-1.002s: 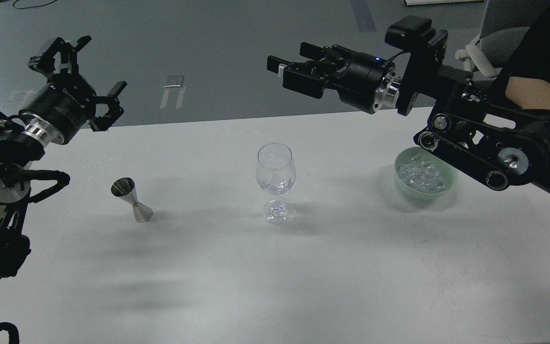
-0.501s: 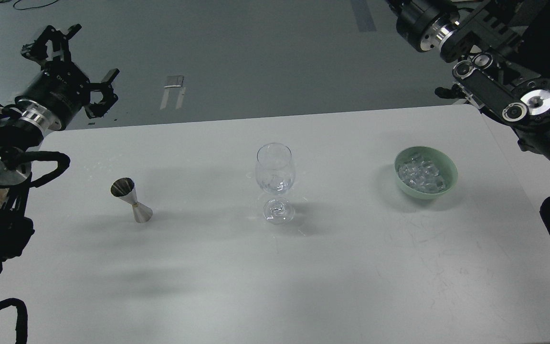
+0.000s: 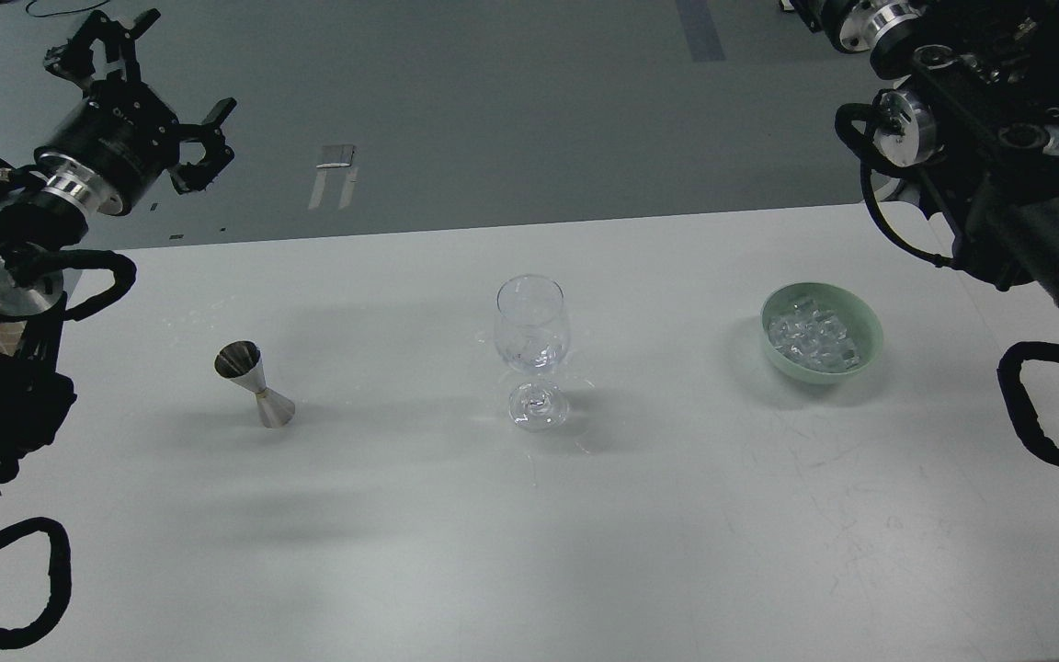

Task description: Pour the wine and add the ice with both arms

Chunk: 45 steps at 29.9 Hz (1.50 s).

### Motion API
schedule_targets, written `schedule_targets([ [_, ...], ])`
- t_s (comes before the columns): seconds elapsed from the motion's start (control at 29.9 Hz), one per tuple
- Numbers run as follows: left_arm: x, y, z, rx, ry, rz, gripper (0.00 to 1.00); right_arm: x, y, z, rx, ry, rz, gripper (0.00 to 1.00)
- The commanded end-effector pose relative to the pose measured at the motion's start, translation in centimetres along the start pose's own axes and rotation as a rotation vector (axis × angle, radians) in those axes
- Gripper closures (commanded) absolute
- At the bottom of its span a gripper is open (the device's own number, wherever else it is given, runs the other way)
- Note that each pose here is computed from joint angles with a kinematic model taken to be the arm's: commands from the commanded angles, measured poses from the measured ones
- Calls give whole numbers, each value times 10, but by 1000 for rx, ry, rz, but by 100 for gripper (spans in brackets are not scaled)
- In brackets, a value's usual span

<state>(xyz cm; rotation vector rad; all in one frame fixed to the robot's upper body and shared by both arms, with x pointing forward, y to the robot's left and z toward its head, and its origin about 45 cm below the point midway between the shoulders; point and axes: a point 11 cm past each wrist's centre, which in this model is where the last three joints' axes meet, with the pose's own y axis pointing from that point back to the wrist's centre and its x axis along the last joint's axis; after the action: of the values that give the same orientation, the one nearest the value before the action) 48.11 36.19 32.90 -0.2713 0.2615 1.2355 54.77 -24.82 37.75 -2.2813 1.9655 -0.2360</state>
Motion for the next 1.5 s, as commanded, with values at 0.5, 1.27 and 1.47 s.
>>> schedule_targets([
  [0.5, -24, -46, 12, -162, -178, 58, 1, 19, 4, 20, -17, -303, 165, 2],
  [1.27, -36, -44, 11, -210, 6, -65, 1, 19, 12, 23, 55, -454, 71, 0],
  [1.47, -36, -50, -3, -189, 49, -39, 1, 21, 11, 18, 80, -501, 83, 0],
])
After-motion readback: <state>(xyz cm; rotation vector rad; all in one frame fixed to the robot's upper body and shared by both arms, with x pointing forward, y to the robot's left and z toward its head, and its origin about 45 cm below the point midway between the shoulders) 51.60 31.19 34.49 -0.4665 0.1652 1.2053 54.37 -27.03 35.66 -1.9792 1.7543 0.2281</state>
